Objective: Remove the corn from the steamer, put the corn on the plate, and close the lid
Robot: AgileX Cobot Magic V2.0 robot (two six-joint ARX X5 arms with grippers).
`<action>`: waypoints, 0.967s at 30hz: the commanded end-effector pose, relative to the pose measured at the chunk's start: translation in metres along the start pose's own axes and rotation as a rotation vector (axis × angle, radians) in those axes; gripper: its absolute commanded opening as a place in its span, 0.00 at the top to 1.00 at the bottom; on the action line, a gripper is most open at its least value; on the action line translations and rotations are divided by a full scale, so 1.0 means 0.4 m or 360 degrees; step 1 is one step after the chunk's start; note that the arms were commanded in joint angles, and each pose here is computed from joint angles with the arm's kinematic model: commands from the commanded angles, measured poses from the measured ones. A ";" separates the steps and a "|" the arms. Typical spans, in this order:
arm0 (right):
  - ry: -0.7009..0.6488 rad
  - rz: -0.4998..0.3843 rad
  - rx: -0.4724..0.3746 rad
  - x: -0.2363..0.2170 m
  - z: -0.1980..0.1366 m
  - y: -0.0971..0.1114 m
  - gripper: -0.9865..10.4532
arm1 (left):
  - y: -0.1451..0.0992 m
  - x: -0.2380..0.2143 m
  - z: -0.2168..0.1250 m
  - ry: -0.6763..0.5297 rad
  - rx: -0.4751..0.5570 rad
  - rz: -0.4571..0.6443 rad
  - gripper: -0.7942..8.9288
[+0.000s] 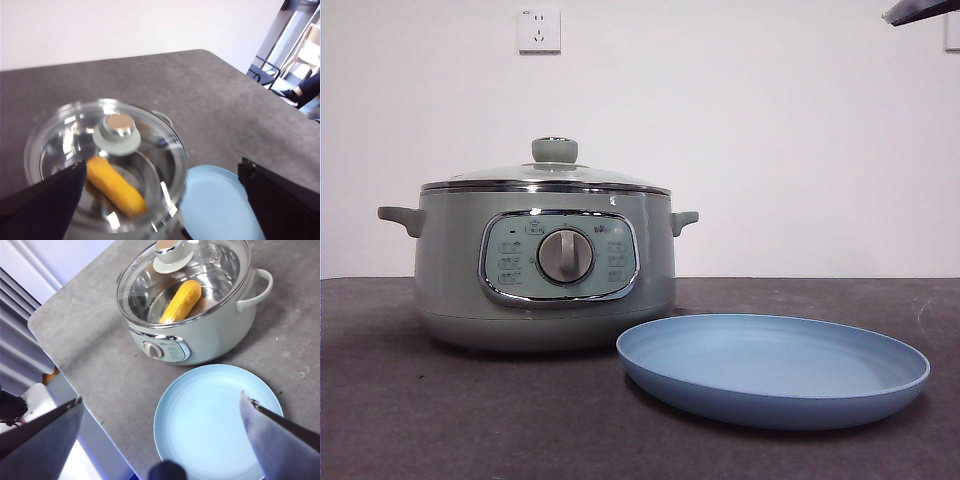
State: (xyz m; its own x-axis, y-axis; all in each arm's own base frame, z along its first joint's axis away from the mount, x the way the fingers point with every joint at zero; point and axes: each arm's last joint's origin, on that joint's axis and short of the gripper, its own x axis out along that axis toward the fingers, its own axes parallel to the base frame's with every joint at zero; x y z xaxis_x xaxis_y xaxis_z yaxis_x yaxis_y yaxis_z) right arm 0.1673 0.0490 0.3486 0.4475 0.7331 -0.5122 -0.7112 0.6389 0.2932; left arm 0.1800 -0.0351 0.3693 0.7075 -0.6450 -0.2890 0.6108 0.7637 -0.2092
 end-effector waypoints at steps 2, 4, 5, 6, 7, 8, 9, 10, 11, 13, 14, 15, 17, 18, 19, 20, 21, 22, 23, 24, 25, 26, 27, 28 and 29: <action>-0.0005 0.0005 -0.0001 -0.001 0.002 0.001 0.36 | 0.016 0.065 0.038 -0.0012 0.0117 -0.0015 0.27; -0.0005 0.0005 -0.0001 -0.001 0.002 0.001 0.36 | 0.023 0.107 0.053 -0.0017 0.0170 -0.0015 0.27; -0.0005 0.0005 -0.0001 -0.001 0.002 0.001 0.36 | 0.027 0.130 0.059 -0.0024 0.0193 0.0005 0.27; -0.0005 0.0005 -0.0001 -0.001 0.002 0.001 0.36 | 0.031 0.154 0.062 -0.0028 0.0225 0.0022 0.27; -0.0005 0.0006 -0.0001 -0.001 0.002 0.001 0.36 | 0.034 0.173 0.064 -0.0028 0.0254 0.0035 0.27; -0.0005 0.0005 -0.0001 -0.001 0.002 0.001 0.36 | 0.037 0.194 0.063 -0.0025 0.0288 0.0047 0.27; -0.0005 0.0006 0.0000 -0.001 0.002 0.001 0.36 | 0.039 0.217 0.059 -0.0021 0.0309 0.0051 0.27; -0.0005 0.0006 0.0001 -0.001 0.002 0.001 0.36 | 0.040 0.236 0.055 -0.0014 0.0328 0.0053 0.27; -0.0005 0.0005 0.0008 -0.001 0.002 0.001 0.36 | 0.040 0.256 0.049 0.0001 0.0350 0.0057 0.27; -0.0005 0.0007 0.0022 -0.001 0.002 0.001 0.36 | 0.044 0.296 0.037 0.0024 0.0396 0.0086 0.27; -0.0005 0.0007 0.0030 -0.001 0.002 0.001 0.36 | 0.047 0.313 0.031 0.0032 0.0423 0.0114 0.27; -0.0004 0.0007 0.0032 -0.001 0.002 0.001 0.36 | 0.050 0.333 0.025 0.0036 0.0450 0.0135 0.27; -0.0004 0.0007 0.0035 -0.001 0.002 0.001 0.36 | 0.055 0.365 0.016 0.0031 0.0492 0.0134 0.27; -0.0004 0.0007 0.0036 -0.001 0.002 0.001 0.36 | 0.059 0.380 0.010 0.0032 0.0494 0.0141 0.27; -0.0004 0.0007 0.0038 -0.001 0.002 0.001 0.36 | 0.062 0.394 0.004 0.0036 0.0495 0.0147 0.27; -0.0004 0.0006 0.0041 -0.001 0.002 0.001 0.36 | 0.066 0.406 -0.002 0.0041 0.0494 0.0155 0.27; -0.0004 0.0007 0.0041 -0.001 0.002 0.001 0.36 | 0.070 0.420 -0.010 0.0058 0.0490 0.0154 0.27; -0.0004 0.0007 0.0041 -0.001 0.002 0.001 0.36 | 0.074 0.430 -0.018 0.0076 0.0484 0.0157 0.27; -0.0004 0.0006 0.0041 -0.001 0.002 0.001 0.36 | 0.080 0.442 -0.028 0.0103 0.0477 0.0166 0.27; -0.0004 0.0006 0.0041 -0.001 0.002 0.001 0.36 | 0.086 0.452 -0.038 0.0129 0.0468 0.0170 0.27; -0.0004 0.0006 0.0041 -0.001 0.002 0.001 0.36 | 0.090 0.461 -0.046 0.0151 0.0460 0.0168 0.27; -0.0004 0.0006 0.0041 -0.001 0.002 0.001 0.36 | 0.095 0.470 -0.056 0.0178 0.0451 0.0166 0.27; -0.0004 0.0006 0.0041 -0.001 0.002 0.001 0.36 | 0.099 0.479 -0.065 0.0202 0.0442 0.0164 0.27; -0.0004 0.0006 0.0041 -0.001 0.002 0.001 0.36 | 0.102 0.486 -0.072 0.0220 0.0436 0.0163 0.27; -0.0004 0.0006 0.0041 -0.001 0.002 0.001 0.36 | 0.106 0.493 -0.079 0.0238 0.0430 0.0162 0.27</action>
State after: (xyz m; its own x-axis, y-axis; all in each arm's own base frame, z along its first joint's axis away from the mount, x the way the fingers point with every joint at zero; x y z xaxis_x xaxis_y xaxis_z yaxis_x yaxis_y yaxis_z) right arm 0.1673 0.0490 0.3486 0.4475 0.7331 -0.5122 -0.6992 0.6439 0.3107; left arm 0.3331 -0.1272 0.2774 0.7266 -0.5380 -0.4274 0.6201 0.7813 0.0708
